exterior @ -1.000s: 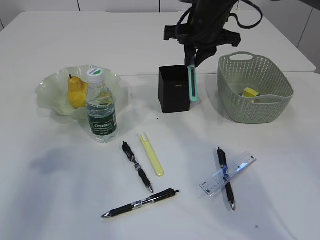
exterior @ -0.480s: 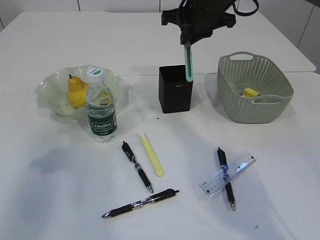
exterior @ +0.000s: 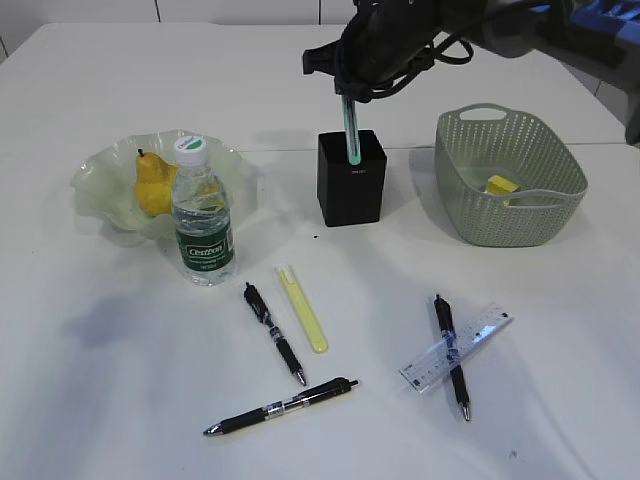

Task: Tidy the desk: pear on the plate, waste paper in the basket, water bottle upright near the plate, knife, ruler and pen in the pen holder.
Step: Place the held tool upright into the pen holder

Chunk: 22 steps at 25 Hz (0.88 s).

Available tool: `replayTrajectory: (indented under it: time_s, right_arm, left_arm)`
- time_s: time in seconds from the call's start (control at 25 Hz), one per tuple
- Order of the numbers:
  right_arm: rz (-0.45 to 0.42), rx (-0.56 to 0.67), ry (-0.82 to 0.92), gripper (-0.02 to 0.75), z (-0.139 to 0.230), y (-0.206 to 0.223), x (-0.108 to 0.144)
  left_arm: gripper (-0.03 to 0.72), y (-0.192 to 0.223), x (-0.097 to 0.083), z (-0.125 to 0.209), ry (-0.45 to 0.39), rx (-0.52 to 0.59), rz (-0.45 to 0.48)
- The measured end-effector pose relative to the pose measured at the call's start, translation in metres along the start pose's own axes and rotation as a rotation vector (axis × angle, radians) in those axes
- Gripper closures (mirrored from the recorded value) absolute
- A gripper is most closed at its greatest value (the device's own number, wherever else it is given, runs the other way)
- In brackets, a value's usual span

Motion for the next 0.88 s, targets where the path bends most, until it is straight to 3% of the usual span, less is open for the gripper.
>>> replayTrajectory:
  time_s: [0.56,0.88]
  right_arm:
    - [-0.057,-0.116,-0.031,0.603,-0.011,0.006,0.007]
    - [-0.043,-0.089,-0.041,0.604,0.003,0.026,0.002]
  left_arm:
    - [0.239,0.0,0.0,-0.001,-0.001,-0.007,0.0]
    - [0.24,0.0,0.0,-0.001,-0.001,-0.007,0.0]
Point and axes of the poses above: a point on each arm's last joint axis where the gripper is mounted, y pointing out along that axis toward the gripper, x along the wrist's bending axis when the last joint is at zero, z = x × y, the point moved 4 cm from there along y, pointing out along that axis toward the gripper, and after that the axes turned 13 degrees about y, right-handed, at the moved point
